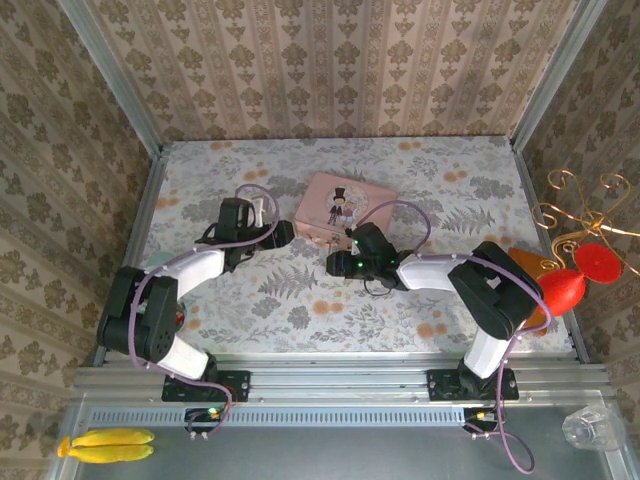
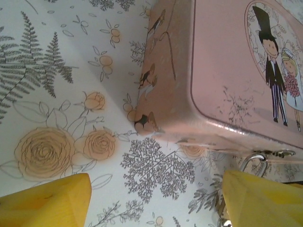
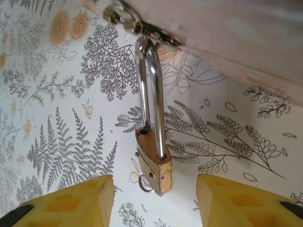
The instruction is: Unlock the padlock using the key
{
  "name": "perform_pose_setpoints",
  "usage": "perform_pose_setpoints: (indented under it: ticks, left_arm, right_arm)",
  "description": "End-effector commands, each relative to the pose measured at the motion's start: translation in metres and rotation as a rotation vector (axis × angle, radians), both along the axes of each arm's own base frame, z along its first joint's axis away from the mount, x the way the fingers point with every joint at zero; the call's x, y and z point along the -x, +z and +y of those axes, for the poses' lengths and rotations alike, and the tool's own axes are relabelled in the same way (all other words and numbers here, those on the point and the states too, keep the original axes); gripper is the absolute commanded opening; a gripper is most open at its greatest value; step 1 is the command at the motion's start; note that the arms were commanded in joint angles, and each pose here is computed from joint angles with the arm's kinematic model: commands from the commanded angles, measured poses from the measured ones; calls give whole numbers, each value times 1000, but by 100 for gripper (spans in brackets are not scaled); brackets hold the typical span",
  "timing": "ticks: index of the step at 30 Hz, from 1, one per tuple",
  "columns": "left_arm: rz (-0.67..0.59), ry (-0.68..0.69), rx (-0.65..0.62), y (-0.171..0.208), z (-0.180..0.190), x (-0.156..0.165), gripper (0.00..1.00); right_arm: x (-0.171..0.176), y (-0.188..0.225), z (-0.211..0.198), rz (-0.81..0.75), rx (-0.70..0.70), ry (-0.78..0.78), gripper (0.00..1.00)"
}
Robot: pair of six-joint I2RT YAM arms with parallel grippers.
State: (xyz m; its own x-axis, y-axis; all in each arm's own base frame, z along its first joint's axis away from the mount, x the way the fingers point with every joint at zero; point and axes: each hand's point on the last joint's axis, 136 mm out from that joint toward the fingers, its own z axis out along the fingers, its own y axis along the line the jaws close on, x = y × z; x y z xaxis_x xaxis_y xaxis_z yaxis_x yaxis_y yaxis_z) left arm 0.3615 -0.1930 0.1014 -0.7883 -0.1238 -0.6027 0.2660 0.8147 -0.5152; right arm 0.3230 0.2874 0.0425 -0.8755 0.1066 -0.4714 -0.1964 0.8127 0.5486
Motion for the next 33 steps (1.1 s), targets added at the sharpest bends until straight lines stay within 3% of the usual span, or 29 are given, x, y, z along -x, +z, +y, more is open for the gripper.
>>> perform_pose_setpoints:
  ticks: [1,11,20,33]
  left_arm:
    - [-39,-20,8,12,-7,-14,74]
    - [-25,-16,-4,14,-16,-45,74]
    - [13,13,-37,-1,-22,-61,75]
    - [86,-40,-148,-38,-50,-48,66]
  right_arm:
    - [-3,-9,0,2,59,12,50]
    - [-3,-20,9,10,94,39,36]
    - [-1,-21,-9,-3,155,-22,16]
    - [-7,-3,-49,-70,297,-153,2]
